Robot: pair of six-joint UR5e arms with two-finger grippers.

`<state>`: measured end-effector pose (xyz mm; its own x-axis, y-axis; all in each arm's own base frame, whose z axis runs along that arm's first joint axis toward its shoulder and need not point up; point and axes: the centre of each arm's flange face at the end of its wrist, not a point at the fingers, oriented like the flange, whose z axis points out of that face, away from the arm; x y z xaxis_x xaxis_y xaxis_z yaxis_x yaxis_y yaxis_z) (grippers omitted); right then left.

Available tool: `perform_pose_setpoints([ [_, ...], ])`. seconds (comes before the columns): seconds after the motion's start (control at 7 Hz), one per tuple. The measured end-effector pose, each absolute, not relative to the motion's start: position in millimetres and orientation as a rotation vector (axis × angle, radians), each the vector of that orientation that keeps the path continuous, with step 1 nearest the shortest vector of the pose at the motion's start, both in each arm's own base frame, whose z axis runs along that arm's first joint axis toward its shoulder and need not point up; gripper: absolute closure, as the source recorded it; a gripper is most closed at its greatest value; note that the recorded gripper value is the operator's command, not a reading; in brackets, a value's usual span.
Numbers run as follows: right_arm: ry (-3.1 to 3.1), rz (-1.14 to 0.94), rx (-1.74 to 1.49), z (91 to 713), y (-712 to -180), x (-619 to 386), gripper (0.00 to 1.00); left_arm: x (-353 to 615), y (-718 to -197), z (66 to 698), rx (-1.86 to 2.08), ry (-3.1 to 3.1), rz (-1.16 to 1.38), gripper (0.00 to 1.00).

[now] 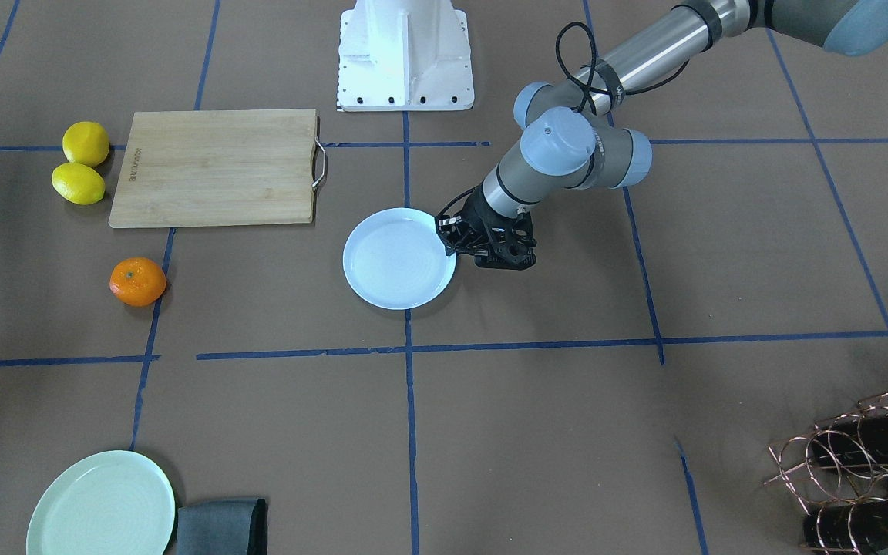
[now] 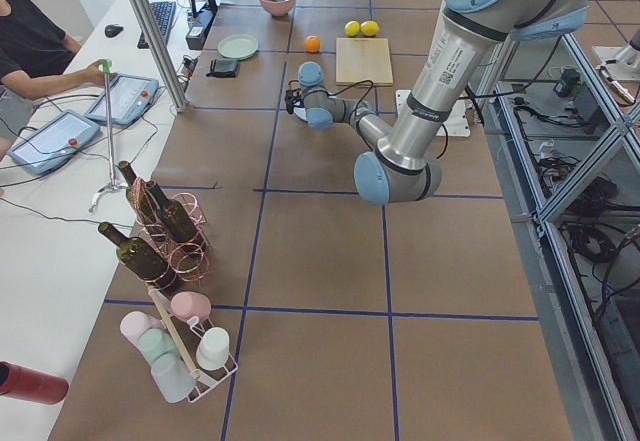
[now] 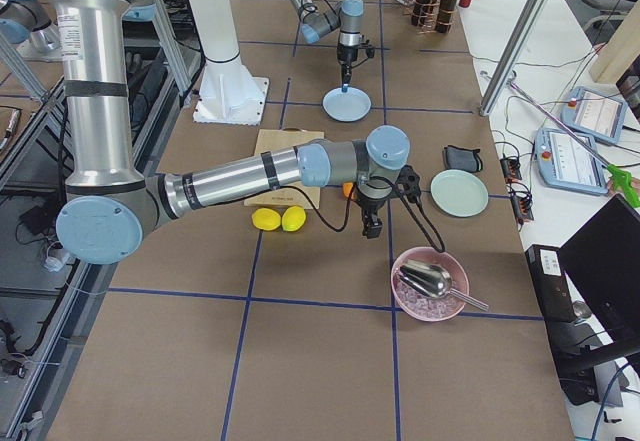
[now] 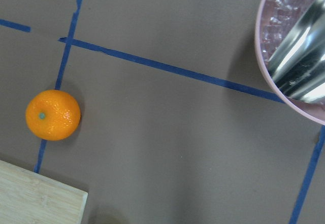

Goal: Pick orange to plate
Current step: 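Slide the white plate with the left gripper toward the table center, then close the right gripper on the orange while the left gripper holds the plate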

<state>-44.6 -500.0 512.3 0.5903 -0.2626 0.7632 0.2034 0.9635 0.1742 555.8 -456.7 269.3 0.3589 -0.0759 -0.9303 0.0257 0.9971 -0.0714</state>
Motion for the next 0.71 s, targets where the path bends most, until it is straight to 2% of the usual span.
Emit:
perform_pose_setpoints([
  [0.29, -0.914, -0.247, 0.063, 482.1, -501.3, -86.4, 0.0, 523.0, -448.1, 257.6, -0.019, 1.246, -0.069, 0.05],
  [0.71, -0.86, -0.098, 0.123, 451.4, -482.1, -214.3, 0.0, 509.1, -446.5, 257.4, -0.009, 1.256, -0.088, 0.05],
])
